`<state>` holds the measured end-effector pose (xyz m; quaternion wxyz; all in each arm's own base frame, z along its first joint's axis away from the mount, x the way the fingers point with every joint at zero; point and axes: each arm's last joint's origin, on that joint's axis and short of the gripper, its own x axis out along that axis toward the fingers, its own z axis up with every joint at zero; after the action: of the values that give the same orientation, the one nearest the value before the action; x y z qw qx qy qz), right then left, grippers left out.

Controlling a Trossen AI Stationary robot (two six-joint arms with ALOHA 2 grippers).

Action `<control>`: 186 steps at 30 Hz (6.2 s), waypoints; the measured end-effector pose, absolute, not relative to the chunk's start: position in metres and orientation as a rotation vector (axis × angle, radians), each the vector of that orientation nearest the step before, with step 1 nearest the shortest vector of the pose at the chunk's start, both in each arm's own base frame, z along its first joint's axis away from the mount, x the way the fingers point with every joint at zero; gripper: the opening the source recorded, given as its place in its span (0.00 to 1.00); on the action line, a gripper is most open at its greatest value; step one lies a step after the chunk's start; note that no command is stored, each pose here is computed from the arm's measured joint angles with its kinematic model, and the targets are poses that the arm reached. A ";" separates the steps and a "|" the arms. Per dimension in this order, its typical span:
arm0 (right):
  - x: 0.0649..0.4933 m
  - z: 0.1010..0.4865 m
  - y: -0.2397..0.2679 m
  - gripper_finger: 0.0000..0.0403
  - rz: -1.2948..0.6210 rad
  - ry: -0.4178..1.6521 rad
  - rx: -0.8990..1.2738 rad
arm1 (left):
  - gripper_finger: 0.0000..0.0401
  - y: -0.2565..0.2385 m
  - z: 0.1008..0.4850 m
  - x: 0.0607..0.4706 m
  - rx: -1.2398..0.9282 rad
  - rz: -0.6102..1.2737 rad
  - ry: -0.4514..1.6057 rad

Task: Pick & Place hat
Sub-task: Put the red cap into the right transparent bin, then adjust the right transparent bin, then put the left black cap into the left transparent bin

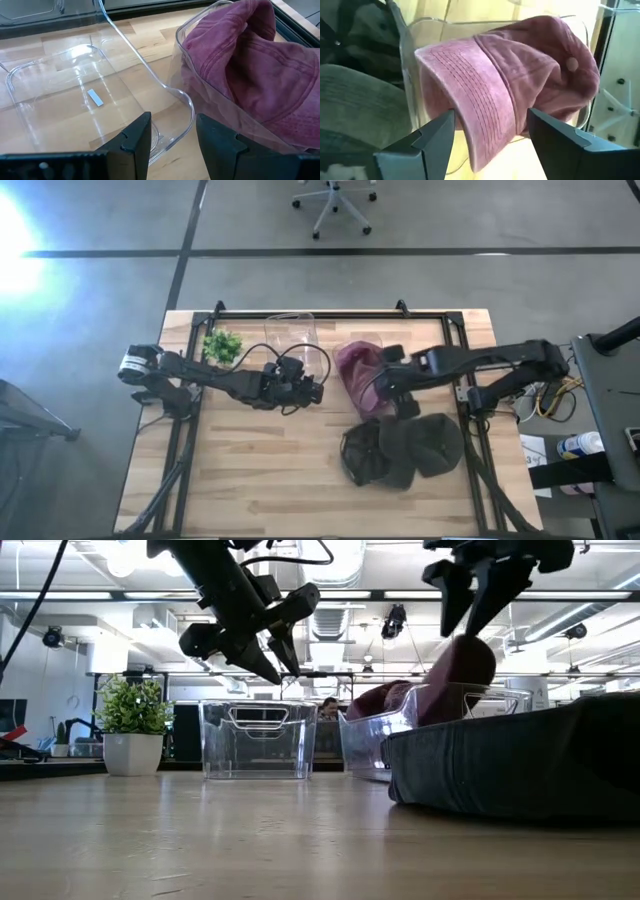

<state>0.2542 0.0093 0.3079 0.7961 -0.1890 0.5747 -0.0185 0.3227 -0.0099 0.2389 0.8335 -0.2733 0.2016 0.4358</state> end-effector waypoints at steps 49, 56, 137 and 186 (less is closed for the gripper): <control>0.303 0.208 -0.117 0.53 -0.236 1.299 -0.097 | 0.37 -0.001 0.240 0.324 -0.600 0.933 0.416; 0.307 0.177 -0.127 0.53 -0.230 1.407 -0.072 | 0.37 -0.001 0.239 0.324 -0.600 0.933 0.417; 0.307 0.277 0.050 0.26 -0.136 1.173 0.126 | 0.37 -0.059 0.241 0.235 -0.338 0.645 0.745; 0.237 0.197 0.225 0.45 -0.110 1.325 0.109 | 0.37 -0.095 0.198 0.352 -0.295 -0.032 0.634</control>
<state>0.2370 0.2246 0.1966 0.7858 0.0507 0.6143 -0.0510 0.3522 -0.0953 0.1975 0.9395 -0.1444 0.3103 -0.0159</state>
